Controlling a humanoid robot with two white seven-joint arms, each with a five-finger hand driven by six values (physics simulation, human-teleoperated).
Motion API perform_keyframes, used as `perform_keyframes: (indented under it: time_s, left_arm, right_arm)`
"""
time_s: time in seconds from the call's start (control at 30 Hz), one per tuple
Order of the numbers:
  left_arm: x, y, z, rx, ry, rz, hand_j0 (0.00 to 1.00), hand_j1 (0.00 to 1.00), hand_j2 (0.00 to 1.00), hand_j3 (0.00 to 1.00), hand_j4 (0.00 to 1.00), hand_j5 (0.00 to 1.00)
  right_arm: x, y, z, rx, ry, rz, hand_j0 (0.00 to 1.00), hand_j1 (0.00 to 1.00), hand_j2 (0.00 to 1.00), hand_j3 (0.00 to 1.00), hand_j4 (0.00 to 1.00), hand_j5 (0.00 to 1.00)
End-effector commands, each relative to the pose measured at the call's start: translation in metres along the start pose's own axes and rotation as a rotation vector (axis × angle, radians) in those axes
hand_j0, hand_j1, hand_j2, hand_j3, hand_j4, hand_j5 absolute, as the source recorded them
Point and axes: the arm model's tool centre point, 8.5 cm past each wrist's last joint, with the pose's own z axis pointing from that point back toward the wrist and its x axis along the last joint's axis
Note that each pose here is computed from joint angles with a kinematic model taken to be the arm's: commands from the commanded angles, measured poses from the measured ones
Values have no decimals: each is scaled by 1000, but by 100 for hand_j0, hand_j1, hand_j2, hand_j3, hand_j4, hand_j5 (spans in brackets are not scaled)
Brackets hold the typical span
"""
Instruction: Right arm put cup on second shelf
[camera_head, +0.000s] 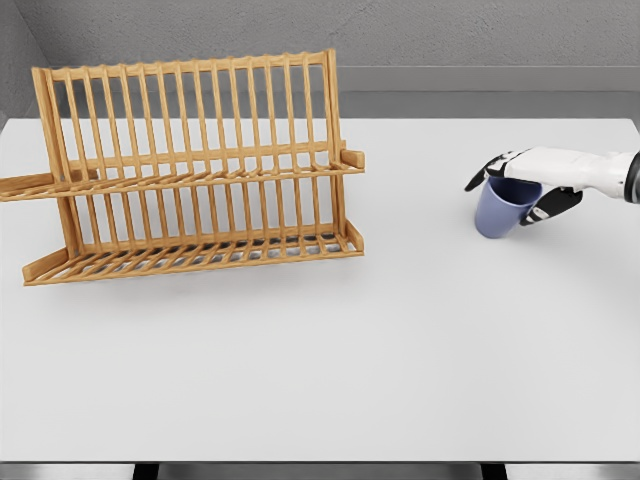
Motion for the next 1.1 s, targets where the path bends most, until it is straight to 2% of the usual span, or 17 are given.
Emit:
perform_keyframes:
  time_s: [0.0,0.4,0.47,0.83,0.9,1.07]
  left_arm:
    - [0,0,0,0,0,0,100,100,100,100,100,100]
    - [-1,0,0,0,2,0,100,100,100,100,100,100]
    - [0,0,0,0,0,0,100,100,100,100,100,100]
    - [0,0,0,0,0,0,100,100,100,100,100,100]
    - [0,0,0,0,0,0,100,100,100,100,100,100]
    - [0,0,0,0,0,0,100,100,100,100,100,100]
  right_arm:
    - [0,0,1,-1,1,-3,64,64,64,64,64,64]
    - [5,-19,3,-37,-10,27,65,65,65,65,65,65]
    - [13,-27,2,-46,-29,50,65,65,65,65,65,65]
    - [17,-52,7,-88,-29,86,65,65,65,65,65,65]
    - [26,-58,6,-99,-51,109,65,65,65,65,65,65]
    - [33,-70,3,-132,-70,120,65,65,65,65,65,65]
